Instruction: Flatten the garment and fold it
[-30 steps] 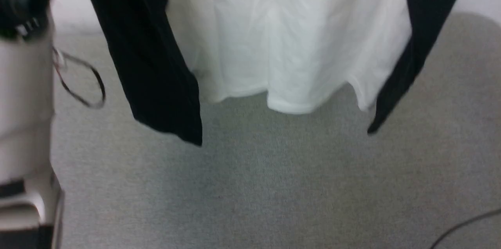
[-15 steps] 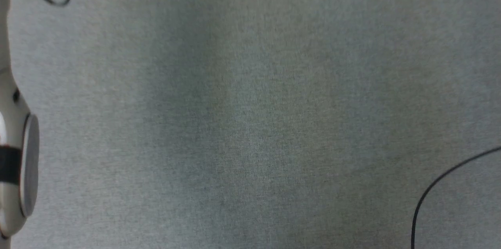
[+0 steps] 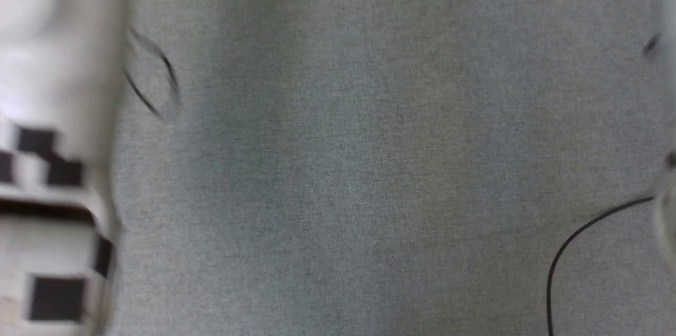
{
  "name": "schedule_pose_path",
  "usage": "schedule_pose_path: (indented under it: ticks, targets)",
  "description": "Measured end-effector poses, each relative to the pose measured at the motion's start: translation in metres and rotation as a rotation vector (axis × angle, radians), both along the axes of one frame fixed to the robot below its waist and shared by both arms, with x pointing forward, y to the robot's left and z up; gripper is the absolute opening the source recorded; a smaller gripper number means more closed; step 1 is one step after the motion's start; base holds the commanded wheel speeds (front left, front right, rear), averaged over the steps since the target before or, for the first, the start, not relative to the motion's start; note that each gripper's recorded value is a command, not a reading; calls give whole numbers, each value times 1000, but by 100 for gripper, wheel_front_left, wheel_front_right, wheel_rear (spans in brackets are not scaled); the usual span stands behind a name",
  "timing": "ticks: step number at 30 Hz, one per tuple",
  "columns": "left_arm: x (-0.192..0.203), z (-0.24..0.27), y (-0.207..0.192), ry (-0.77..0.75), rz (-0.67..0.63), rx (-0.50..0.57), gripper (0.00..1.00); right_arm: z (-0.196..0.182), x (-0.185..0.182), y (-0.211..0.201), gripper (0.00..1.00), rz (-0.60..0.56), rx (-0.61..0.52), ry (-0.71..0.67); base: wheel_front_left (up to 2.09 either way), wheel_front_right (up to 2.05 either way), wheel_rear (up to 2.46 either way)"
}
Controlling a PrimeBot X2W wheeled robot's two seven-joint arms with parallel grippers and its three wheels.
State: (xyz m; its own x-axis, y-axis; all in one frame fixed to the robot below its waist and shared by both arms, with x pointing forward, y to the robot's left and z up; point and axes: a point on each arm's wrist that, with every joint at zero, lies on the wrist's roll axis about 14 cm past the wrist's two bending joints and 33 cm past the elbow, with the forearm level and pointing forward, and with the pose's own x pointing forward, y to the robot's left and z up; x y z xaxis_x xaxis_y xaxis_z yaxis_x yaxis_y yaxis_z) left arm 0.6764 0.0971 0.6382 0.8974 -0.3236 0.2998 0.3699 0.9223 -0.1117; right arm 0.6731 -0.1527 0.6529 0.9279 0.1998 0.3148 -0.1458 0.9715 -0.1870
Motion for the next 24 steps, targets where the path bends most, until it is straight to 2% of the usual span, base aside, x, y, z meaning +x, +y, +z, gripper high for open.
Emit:
schedule_pose_path:
  ticks: [4, 10, 16, 24]
  targets:
    - [-32, -70, -4, 152, -11, -4, 0, -51, -23, 0, 0, 4, 67, 118, 0, 0, 0]
    - [-102, -146, 3, 336, -9, 14, 0, -125, -84, 13, 0, 38, 147, 301, 0, 0, 0]
    - [-167, -170, 17, 412, -1, 30, 0, -169, -153, 20, 0, 53, 241, 427, 0, 0, 0]
    - [-246, -182, 37, 474, 15, 50, 0, -193, -234, 32, 0, 82, 336, 556, 0, 0, 0]
